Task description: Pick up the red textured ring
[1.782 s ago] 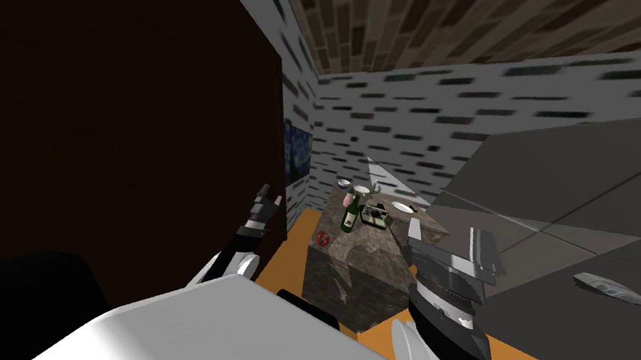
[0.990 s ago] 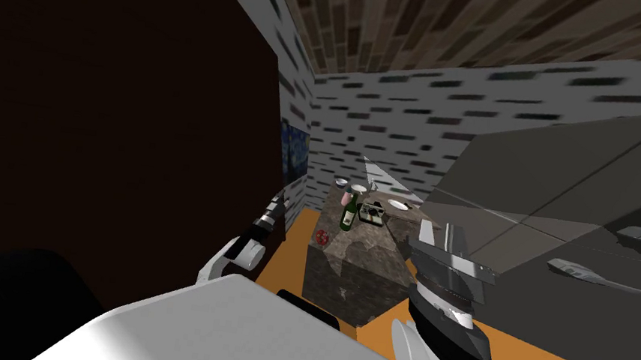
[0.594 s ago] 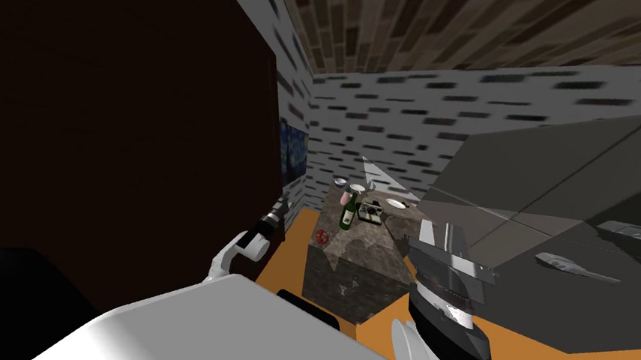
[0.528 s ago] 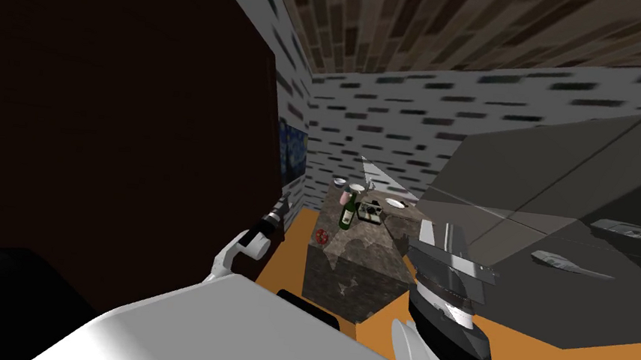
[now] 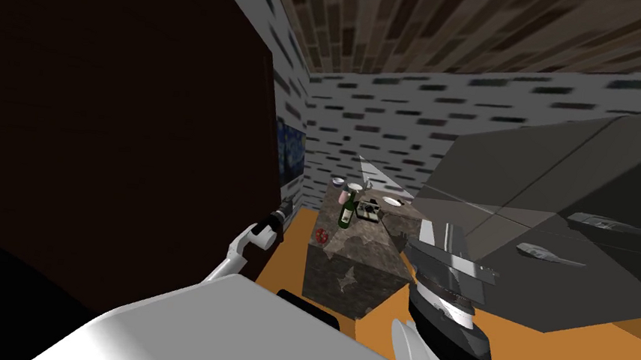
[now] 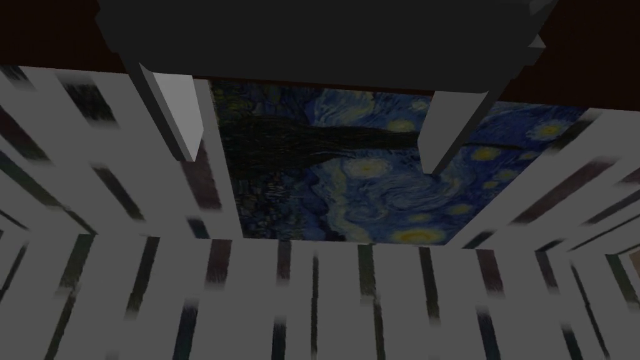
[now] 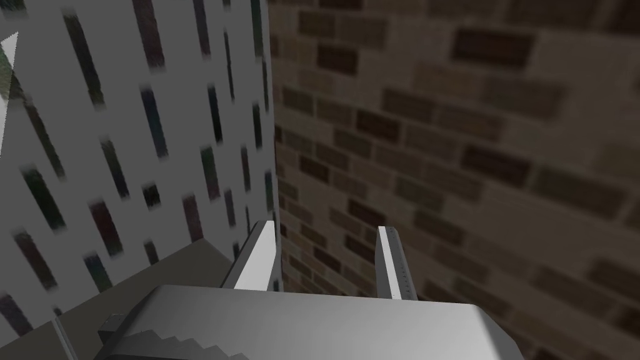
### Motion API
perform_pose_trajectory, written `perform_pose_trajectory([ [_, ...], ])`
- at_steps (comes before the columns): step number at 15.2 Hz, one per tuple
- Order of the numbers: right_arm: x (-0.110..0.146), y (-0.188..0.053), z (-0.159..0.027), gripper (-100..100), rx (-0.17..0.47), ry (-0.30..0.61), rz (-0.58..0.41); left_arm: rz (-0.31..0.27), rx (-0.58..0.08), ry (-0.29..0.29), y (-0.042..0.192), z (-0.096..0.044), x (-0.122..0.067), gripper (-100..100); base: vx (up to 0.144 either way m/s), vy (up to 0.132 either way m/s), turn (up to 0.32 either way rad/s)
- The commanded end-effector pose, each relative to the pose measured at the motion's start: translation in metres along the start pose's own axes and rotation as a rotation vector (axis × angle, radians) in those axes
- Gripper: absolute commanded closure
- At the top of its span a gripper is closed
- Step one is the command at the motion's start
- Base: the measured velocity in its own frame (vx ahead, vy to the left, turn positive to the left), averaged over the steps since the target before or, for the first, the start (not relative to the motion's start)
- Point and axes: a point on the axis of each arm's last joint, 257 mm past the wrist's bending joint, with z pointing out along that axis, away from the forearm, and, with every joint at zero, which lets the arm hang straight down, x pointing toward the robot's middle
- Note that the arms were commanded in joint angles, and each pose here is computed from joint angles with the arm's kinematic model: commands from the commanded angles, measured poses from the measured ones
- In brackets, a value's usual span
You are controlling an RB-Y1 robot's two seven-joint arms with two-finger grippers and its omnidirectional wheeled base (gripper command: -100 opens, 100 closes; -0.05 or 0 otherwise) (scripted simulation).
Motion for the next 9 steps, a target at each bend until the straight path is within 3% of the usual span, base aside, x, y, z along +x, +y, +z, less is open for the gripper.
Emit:
perform_pose_trajectory([
  [1, 0.000, 0.000, 0.000, 0, 0.000, 0.000, 0.000, 0.003, -0.052, 0.006, 0.014, 0.013, 0.004, -100, -0.012, 0.020, -0.057],
  [3, 0.000, 0.000, 0.000, 0, 0.000, 0.000, 0.000, 0.003, -0.085, 0.004, 0.023, 0.014, 0.003, -100, -0.011, 0.019, -0.051],
  [4, 0.000, 0.000, 0.000, 0, 0.000, 0.000, 0.000, 0.006, -0.113, 0.010, 0.031, 0.025, 0.006, -100, -0.012, 0.018, -0.064],
  [6, 0.000, 0.000, 0.000, 0, 0.000, 0.000, 0.000, 0.006, -0.147, 0.008, 0.039, 0.026, 0.006, -100, -0.010, 0.020, -0.050],
  [7, 0.000, 0.000, 0.000, 0, 0.000, 0.000, 0.000, 0.009, -0.175, 0.016, 0.043, 0.036, 0.009, -100, -0.009, 0.018, -0.053],
  [9, 0.000, 0.000, 0.000, 0, 0.000, 0.000, 0.000, 0.009, -0.210, 0.014, 0.054, 0.037, 0.009, -100, -0.010, 0.018, -0.045],
])
